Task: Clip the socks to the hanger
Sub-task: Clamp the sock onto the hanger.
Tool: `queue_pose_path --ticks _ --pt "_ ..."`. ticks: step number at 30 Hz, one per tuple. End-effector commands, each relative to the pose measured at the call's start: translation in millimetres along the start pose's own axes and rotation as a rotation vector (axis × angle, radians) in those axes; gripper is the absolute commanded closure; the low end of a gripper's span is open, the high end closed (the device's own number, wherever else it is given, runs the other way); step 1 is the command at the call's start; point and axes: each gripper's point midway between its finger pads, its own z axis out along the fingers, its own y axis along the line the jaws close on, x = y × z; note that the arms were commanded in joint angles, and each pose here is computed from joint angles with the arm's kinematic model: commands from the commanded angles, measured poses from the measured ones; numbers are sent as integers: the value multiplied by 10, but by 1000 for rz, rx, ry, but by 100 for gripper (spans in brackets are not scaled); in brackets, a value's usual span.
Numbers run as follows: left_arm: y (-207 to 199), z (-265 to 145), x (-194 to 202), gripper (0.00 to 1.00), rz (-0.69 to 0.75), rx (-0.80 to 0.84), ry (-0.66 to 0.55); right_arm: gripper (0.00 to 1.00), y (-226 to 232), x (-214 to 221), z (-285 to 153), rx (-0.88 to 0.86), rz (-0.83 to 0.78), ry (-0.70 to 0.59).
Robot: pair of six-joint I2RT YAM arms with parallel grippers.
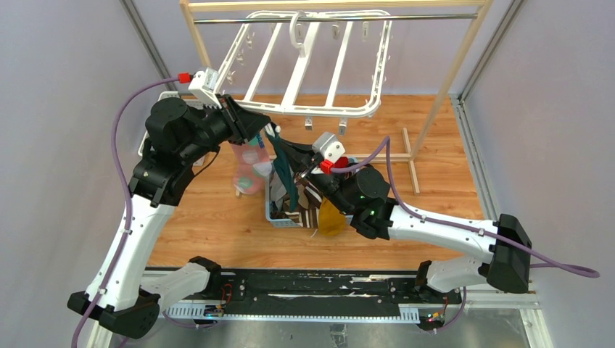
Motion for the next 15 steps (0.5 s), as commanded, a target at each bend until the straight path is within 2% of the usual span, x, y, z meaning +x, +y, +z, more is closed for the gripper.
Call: queue_pose_path --ticks 1,3,5,9,12,15 --pt "79 -34 21 68 7 -40 2 100 70 -76 35 -8 28 -31" --pt "86 -36 23 52 8 -43 3 100 86 -51 39 -12 30 -26" --pt "84 -54 19 45 11 -46 1 100 96 -22 49 -13 40 -18" --pt "100 -64 36 43 17 -53 7 93 144 20 71 -31 52 -5" --pt "101 -66 44 43 17 -53 9 71 151 43 67 -32 58 4" --pt "108 -75 46 44 20 -56 7 60 135 79 19 -30 63 27"
